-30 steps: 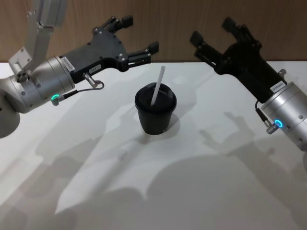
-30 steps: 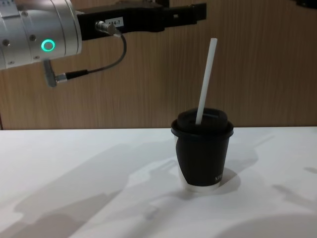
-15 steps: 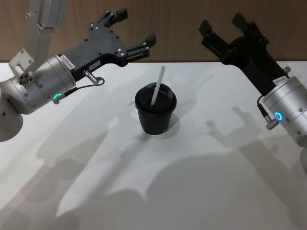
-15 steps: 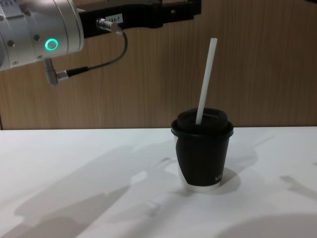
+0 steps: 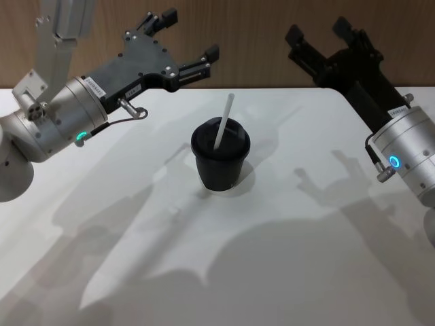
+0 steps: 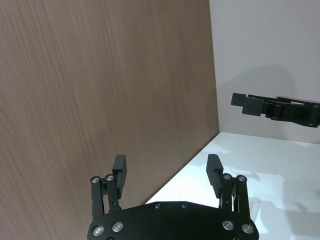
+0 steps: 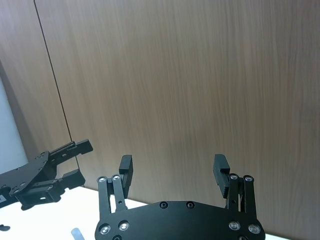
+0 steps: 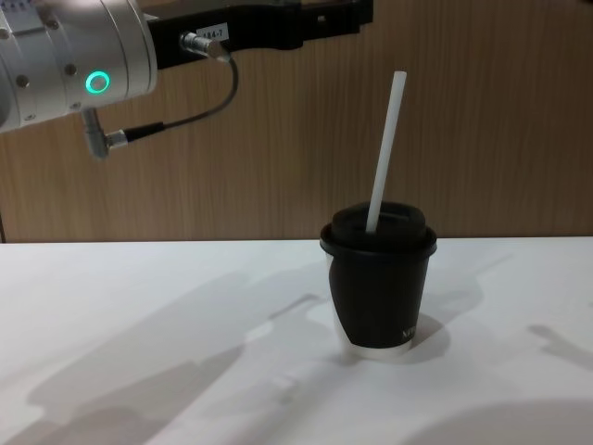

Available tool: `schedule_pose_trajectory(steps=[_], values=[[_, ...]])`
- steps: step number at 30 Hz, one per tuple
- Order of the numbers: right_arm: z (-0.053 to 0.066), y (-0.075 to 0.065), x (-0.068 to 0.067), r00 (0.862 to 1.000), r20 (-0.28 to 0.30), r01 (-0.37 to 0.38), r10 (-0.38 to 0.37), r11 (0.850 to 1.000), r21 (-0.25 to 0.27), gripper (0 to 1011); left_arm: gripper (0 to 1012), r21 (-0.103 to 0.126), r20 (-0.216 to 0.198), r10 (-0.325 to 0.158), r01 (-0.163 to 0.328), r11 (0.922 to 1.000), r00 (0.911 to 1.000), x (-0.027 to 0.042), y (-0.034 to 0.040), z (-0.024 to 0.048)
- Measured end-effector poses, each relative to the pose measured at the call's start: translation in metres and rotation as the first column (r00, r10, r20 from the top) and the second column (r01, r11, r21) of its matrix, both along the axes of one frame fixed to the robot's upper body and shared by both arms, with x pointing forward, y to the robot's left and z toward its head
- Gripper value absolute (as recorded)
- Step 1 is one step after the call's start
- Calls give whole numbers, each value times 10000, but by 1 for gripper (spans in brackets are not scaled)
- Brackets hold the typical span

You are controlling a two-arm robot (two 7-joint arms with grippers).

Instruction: Pick up the straw with one hand, pass it to the other hand, and insert it into the cup.

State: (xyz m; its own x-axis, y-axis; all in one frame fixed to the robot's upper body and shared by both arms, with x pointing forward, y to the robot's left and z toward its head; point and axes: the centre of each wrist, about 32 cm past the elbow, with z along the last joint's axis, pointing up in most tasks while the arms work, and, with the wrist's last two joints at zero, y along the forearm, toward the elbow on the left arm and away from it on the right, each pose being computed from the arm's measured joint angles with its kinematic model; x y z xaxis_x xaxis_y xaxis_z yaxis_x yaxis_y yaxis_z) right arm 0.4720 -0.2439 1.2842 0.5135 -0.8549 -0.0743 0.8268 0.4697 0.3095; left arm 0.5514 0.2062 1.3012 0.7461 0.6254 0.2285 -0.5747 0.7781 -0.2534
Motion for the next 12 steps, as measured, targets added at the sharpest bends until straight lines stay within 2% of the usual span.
schedule_pose_trajectory(steps=[12], values=[[6,4,1,10000,-32,66,-66,10000,54,1001,1003,-11,35,70,-70,10000,10000,-4,-3,-1]])
